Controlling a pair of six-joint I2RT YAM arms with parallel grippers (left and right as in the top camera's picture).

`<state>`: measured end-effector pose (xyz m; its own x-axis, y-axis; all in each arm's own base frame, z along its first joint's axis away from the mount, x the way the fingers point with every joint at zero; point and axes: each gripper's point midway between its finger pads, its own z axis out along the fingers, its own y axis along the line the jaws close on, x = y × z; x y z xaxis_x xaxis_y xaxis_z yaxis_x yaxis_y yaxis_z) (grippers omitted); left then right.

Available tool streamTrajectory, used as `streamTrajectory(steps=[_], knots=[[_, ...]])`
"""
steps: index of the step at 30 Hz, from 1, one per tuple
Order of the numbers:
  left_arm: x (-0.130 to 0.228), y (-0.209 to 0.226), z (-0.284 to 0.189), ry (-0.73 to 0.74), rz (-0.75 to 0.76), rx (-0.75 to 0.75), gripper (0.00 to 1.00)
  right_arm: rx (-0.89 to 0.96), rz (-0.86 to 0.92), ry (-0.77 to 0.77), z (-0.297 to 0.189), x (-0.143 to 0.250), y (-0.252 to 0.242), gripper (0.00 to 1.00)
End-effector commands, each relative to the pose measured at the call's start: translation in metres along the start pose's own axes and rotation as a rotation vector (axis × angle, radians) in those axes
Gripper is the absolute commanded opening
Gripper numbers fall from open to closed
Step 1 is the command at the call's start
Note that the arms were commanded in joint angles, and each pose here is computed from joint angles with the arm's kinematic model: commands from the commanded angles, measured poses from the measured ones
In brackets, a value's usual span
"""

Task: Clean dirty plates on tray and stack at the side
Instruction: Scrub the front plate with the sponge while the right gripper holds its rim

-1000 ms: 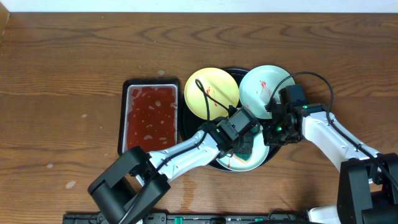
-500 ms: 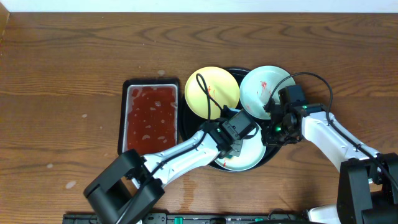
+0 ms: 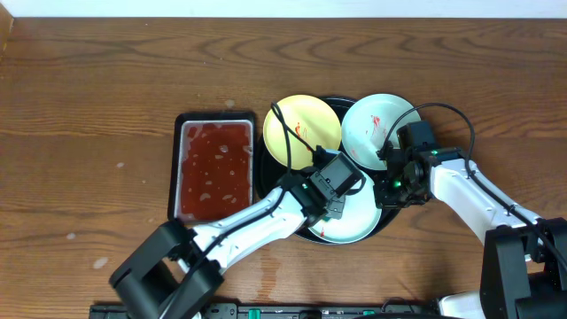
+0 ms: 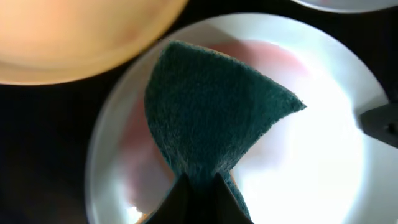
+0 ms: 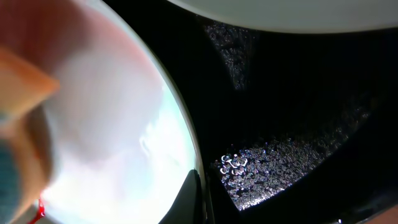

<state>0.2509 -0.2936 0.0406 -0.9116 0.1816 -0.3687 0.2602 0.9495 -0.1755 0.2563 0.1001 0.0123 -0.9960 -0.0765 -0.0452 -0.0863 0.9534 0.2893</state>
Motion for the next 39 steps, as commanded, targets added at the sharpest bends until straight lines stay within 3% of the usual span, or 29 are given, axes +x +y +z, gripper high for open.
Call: streamTrajectory(steps=[1,11,16,19,28,39], knots=[[0.017,-0.011,0.017,0.09,-0.041,0.07,0.08,0.015,-0.008,-0.004,-0.001,-0.003,-0.001,0.01],[0.03,-0.063,0.011,0.201,-0.035,0.353,0.08,0.015,-0.008,-0.003,-0.001,-0.003,-0.001,0.01],[0.03,-0.067,0.008,0.205,-0.034,0.374,0.08,0.016,-0.008,-0.001,-0.001,-0.002,-0.001,0.01],[0.027,-0.058,0.012,0.182,-0.036,0.321,0.08,0.016,-0.007,0.001,-0.001,-0.002,-0.001,0.01],[0.006,0.015,0.023,0.008,-0.033,-0.076,0.08,0.016,-0.006,0.003,-0.001,-0.001,-0.002,0.01],[-0.016,0.02,0.002,-0.069,0.016,-0.079,0.08,0.016,-0.005,0.006,-0.001,-0.001,-0.002,0.01]])
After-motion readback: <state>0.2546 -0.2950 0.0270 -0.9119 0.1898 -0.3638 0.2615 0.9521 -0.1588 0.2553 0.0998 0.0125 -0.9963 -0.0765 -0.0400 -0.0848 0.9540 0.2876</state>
